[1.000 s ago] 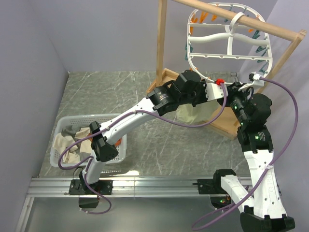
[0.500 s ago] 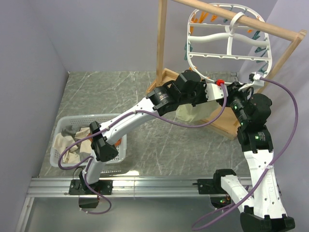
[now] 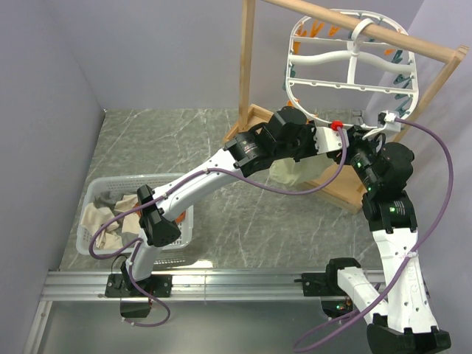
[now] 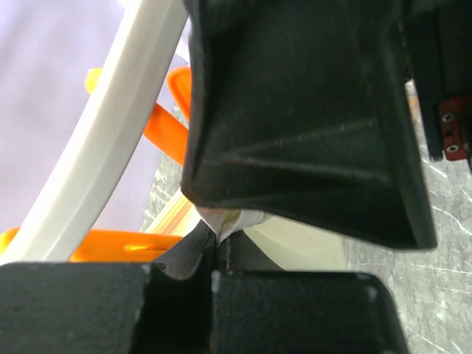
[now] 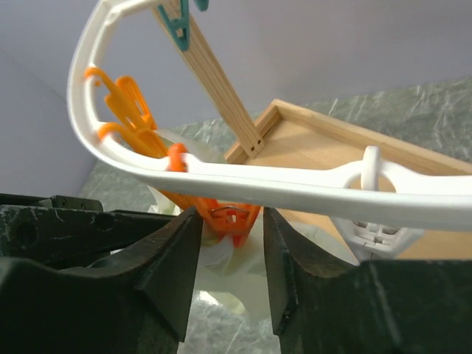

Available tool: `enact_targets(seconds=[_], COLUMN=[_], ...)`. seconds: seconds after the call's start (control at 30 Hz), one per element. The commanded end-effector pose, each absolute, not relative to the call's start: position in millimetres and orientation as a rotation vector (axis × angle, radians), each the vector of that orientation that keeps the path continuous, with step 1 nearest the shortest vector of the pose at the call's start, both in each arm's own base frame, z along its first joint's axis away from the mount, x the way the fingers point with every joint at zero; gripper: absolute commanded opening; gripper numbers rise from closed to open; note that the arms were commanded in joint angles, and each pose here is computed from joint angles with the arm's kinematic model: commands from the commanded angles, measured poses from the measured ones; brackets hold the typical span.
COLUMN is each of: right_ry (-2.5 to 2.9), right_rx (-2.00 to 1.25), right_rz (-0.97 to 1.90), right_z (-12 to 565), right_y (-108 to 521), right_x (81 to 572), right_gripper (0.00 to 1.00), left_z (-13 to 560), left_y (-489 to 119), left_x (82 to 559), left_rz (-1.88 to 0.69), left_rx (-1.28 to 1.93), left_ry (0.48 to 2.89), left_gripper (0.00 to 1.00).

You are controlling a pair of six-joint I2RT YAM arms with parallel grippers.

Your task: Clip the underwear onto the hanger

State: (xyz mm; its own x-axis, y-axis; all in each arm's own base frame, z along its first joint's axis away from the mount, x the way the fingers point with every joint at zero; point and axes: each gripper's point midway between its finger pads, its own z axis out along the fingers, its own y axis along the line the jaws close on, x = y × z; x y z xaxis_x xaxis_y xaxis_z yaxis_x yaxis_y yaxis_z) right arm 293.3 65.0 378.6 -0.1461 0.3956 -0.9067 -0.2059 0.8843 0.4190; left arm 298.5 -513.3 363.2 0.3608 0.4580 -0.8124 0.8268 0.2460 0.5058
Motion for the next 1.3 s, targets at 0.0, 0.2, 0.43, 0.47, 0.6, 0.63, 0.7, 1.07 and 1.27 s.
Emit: enact_targets(seconds=[0.0,0.2,0.43,0.47,0.6,0.63,0.7,1.07,1.27], right_ry=[1.627,1.621,1.596,1.588,1.57,1.563,1.551,1.526,1.527], right_rx=[0.132,0.137,0.137,0.138,0.139,0.136,0.132,0.069,-0.007], right_rz=[0.552,0.556,0.559,0.556,0.56,0.564,0.567,0.578,0.563], right_z=[390.5,391.4,397.5,399.4,404.3,406.0,409.4,420.5,416.1], right_y=[69.9,69.7,69.4,68.8,68.6,69.1,69.3,74.5,77.8], right_x=[289.1,287.5,283.5,282.5,278.7,276.9,274.5,250.2,225.9], right_gripper=[0.47,0.51,0.63,0.64,0.68,0.69,0.7,0.75,0.8], left_z=[388.5,386.9,378.7,377.8,373.7,374.7,372.7,361.9,357.1], left_y=[-521.1,-520.9,-516.1,-515.3,-508.8,-507.1,-503.8,-460.6,-418.9], left_x=[299.2,299.5,299.3,298.2,293.6,293.2,288.8,243.1,221.6], left_rz=[-0.383,-0.384,-0.382,-0.385,-0.402,-0.404,-0.42,-0.622,-0.844], left_rx=[1.337,1.34,1.355,1.359,1.366,1.364,1.374,1.353,1.211], left_ry=[1.198,1.2,1.22,1.223,1.255,1.257,1.272,1.472,1.677], left_gripper=[0.0,0.0,0.19,0.32,0.55,0.63,0.71,0.97,0.99])
